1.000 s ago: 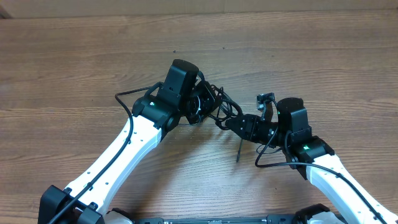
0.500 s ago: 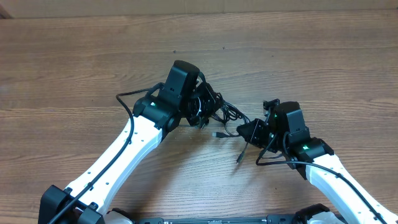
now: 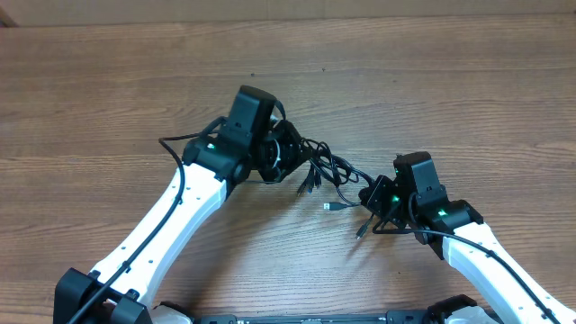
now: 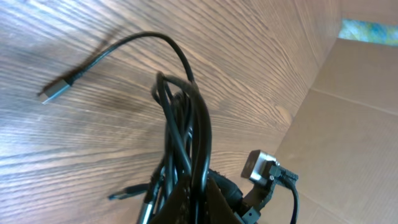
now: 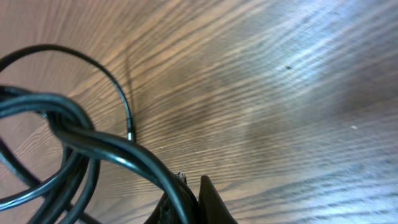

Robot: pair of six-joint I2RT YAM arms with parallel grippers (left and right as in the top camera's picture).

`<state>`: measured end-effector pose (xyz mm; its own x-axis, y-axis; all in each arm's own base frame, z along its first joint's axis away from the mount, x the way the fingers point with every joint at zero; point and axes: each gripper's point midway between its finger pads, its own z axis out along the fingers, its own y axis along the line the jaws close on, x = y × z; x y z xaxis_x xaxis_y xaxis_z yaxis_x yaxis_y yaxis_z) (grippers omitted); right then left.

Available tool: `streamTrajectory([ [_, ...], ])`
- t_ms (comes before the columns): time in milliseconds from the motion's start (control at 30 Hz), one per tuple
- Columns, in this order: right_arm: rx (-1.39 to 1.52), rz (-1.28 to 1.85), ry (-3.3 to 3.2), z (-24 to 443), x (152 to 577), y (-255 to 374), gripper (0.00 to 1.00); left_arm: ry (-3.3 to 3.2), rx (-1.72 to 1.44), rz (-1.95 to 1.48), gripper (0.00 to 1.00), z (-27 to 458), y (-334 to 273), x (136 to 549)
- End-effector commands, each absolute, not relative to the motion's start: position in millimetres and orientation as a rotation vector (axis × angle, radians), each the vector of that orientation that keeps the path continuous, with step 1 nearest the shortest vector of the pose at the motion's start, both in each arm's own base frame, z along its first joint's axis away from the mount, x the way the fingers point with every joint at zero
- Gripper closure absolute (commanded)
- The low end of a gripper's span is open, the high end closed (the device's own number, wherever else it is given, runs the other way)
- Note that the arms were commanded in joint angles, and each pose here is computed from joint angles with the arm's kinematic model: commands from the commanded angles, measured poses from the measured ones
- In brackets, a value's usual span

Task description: Untangle cables

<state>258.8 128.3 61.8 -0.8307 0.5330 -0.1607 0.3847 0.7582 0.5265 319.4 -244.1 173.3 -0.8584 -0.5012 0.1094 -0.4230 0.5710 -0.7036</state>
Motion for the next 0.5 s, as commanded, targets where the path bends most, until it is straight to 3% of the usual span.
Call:
streamTrajectory([
  [0,0.866,0.542,2.615,54.5,262.2,100.3,0.96,2.616,-0.751,-1.200,0.96,196.1,-221.0,336.2],
  [467,0.941,0.510,2.616,50.7,259.6,85.8,0.96,2.671,-0.812,-1.102,0.96,179.4,-167.6,335.9],
])
